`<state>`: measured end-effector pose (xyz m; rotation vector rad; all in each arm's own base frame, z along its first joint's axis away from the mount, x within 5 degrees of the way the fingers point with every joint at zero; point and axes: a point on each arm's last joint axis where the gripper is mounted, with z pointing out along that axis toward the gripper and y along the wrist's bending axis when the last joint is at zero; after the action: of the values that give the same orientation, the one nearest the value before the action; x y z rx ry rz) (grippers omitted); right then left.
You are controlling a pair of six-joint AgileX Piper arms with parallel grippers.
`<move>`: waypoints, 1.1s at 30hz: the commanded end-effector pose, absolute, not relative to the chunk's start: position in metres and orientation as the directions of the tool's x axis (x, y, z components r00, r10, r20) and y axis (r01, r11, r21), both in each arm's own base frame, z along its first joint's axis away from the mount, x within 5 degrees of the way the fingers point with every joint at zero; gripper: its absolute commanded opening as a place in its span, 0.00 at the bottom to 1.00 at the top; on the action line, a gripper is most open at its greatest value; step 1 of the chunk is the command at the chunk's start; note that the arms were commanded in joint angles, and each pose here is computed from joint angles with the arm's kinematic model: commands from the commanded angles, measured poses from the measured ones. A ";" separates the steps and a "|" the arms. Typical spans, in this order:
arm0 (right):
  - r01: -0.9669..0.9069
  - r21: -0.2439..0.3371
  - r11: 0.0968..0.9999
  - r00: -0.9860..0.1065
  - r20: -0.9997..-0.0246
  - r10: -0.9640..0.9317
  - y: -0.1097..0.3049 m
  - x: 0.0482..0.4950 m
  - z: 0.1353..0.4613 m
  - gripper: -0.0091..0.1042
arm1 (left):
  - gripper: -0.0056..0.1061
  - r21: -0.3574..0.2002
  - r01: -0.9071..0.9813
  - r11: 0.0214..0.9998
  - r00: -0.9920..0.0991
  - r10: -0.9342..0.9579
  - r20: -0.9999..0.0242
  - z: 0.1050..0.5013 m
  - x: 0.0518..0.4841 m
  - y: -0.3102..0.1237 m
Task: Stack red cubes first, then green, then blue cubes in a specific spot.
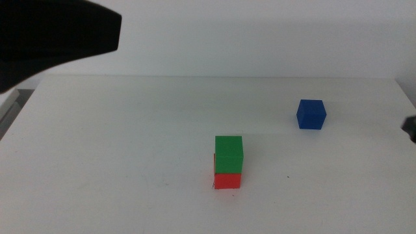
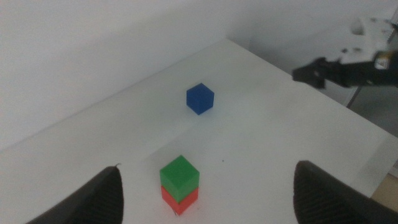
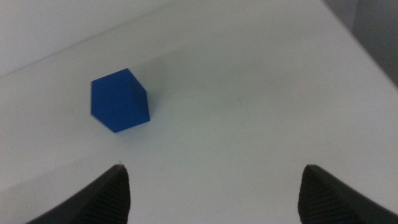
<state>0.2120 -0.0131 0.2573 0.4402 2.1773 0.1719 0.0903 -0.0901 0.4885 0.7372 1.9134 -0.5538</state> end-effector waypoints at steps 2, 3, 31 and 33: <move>0.302 0.330 0.894 -0.566 -0.693 0.447 -0.015 0.244 0.255 0.90 | 0.89 -0.081 0.673 0.735 -0.371 0.240 -0.897 0.486 0.091 -0.088; 0.311 0.337 0.889 -0.581 -0.673 0.459 -0.015 0.252 0.255 0.90 | 0.89 -0.075 0.667 0.741 -0.366 0.239 -0.899 0.486 0.092 -0.087; 0.027 -0.029 0.999 -0.930 -0.367 0.014 0.089 0.468 0.192 0.89 | 0.89 -0.034 0.652 0.758 -0.352 0.262 -0.898 0.486 0.094 -0.084; 0.033 -0.027 0.999 -0.929 -0.369 0.021 0.089 0.472 0.183 0.83 | 0.89 -0.034 0.652 0.758 -0.352 0.262 -0.898 0.486 0.094 -0.084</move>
<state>0.4676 0.0890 0.1835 0.0325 2.7893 -0.0473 0.0939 -0.0851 0.4867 0.7013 1.9393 -0.4804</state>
